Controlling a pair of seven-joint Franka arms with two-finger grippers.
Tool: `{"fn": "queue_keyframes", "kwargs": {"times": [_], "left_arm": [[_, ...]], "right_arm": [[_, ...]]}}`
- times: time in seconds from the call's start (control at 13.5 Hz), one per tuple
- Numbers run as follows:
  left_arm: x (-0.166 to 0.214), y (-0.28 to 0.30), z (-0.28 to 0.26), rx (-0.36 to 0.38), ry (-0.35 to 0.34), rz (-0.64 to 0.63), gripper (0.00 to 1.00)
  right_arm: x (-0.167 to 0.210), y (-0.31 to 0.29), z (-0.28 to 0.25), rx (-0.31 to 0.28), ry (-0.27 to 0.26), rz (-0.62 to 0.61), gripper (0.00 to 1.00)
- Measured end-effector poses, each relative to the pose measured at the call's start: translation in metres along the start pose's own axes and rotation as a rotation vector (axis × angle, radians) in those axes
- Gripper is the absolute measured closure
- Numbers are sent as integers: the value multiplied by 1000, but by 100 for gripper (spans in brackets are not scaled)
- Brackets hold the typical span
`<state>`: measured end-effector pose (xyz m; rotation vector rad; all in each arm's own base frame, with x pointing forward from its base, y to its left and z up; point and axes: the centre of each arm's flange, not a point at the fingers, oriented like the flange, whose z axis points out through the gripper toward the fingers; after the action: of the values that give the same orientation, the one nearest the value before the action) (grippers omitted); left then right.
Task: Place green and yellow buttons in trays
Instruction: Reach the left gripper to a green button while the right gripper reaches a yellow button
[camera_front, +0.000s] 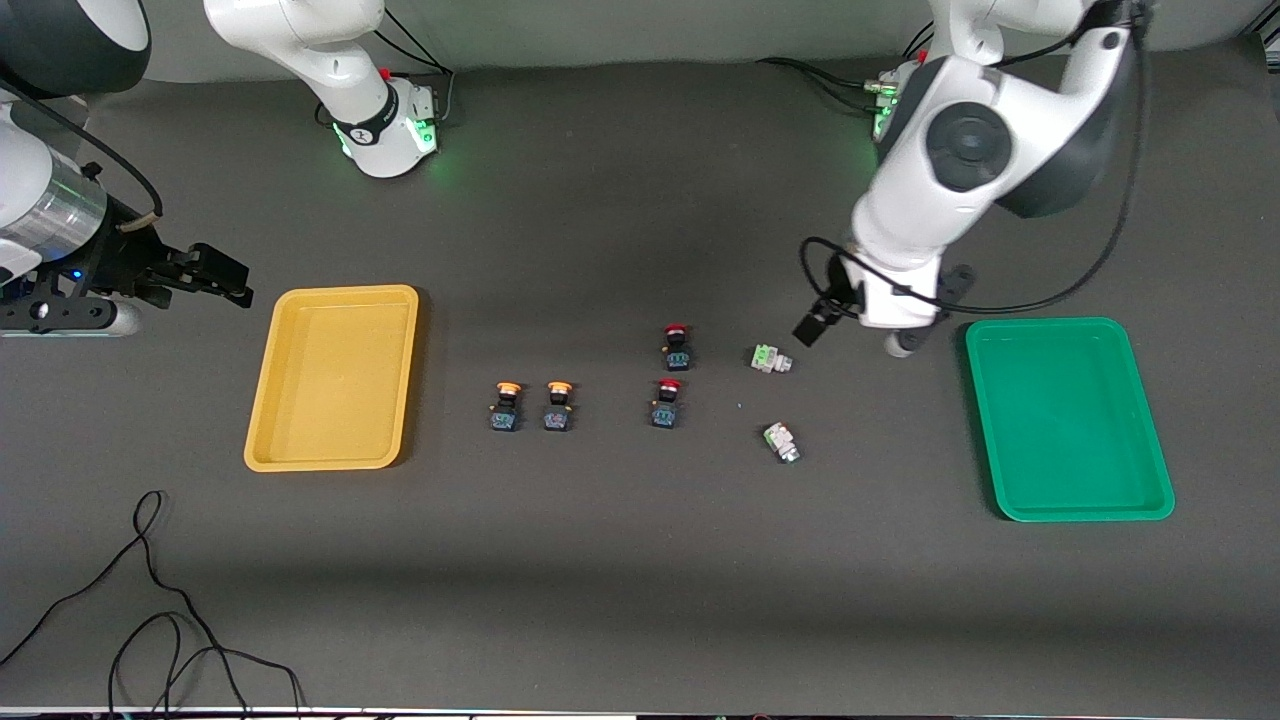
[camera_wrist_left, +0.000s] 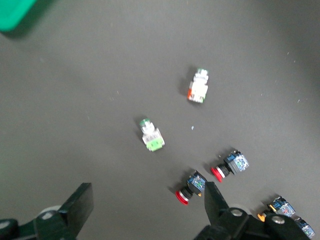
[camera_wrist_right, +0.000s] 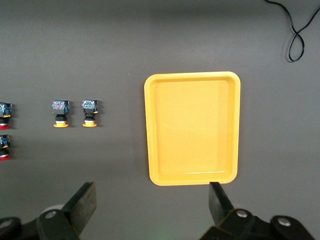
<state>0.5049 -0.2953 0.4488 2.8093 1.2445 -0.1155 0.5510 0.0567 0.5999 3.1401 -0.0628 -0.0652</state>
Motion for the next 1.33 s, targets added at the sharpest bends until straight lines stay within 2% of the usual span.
{"fn": "queue_keyframes", "kwargs": {"times": [0.37,0.67,1.04,1.19,1.33], "left_arm": [[-5,12,49,37,-4,-42,2],[4,14,125,67,0,-64,2],[14,6,195,82,8,-80,2],[16,4,214,85,11,-83,2],[18,4,228,84,13,-86,2]], "right_arm": [[0,-25,3,41,-1,34,0],[2,-89,30,37,-13,92,0],[21,-148,105,35,-72,57,0],[30,-158,144,57,-102,67,0],[36,-159,185,71,-108,86,0]]}}
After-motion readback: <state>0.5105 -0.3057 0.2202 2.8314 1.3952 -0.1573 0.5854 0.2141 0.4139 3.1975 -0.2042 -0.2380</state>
